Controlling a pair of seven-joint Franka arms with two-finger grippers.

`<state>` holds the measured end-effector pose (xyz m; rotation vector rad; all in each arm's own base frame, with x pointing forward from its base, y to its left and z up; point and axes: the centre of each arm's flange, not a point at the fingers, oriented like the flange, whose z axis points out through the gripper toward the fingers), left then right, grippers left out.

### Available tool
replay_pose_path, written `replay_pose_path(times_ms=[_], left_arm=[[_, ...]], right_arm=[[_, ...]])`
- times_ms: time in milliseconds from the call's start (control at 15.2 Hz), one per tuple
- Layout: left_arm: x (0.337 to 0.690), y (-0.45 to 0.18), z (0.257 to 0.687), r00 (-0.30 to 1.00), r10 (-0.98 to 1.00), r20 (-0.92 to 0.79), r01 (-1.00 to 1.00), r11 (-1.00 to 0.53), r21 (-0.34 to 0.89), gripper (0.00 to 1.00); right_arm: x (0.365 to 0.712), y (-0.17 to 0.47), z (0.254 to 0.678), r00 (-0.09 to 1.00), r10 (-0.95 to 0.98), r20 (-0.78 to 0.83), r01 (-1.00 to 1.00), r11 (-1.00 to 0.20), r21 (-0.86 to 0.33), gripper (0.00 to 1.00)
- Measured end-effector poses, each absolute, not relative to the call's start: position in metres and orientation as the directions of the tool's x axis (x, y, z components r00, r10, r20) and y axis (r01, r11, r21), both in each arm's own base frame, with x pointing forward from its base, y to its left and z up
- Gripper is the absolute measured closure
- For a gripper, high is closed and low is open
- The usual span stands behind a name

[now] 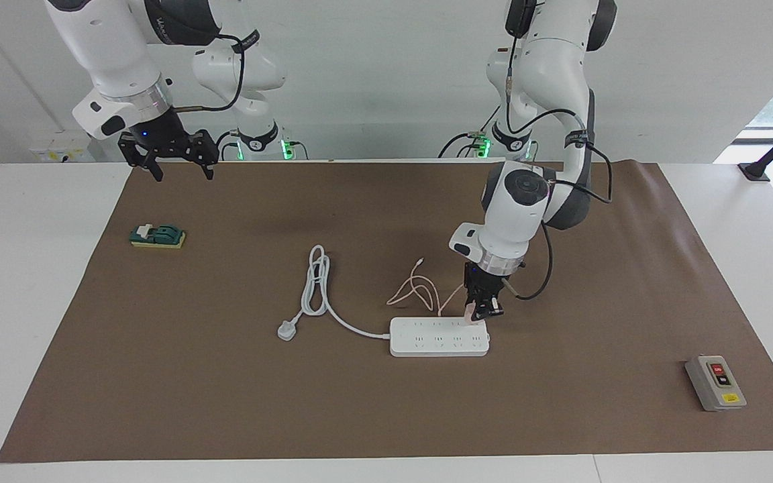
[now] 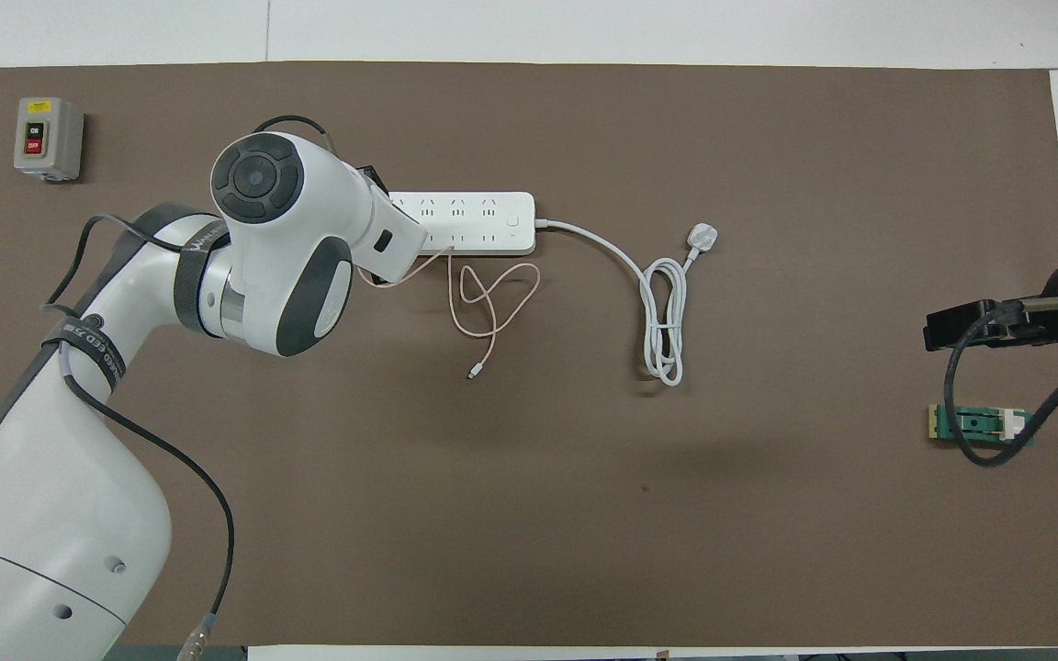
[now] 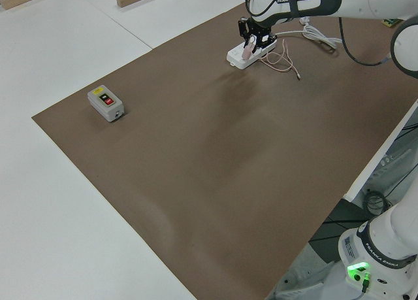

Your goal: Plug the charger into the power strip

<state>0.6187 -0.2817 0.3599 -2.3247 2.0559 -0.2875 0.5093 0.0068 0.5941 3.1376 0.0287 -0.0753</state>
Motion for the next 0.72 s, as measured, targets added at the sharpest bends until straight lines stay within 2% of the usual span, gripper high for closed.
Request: replay_pose_path(times_ms=[723], left_arm=[[0.6185, -0.2812, 0.3599, 0.078, -0.99, 0.115, -0.985, -0.094, -0.144, 0.68]], right_arm=[[0.5093, 0.0068, 0.5941, 0.999, 0.018, -0.048, 0.018, -1.0, 0.002, 0.0]])
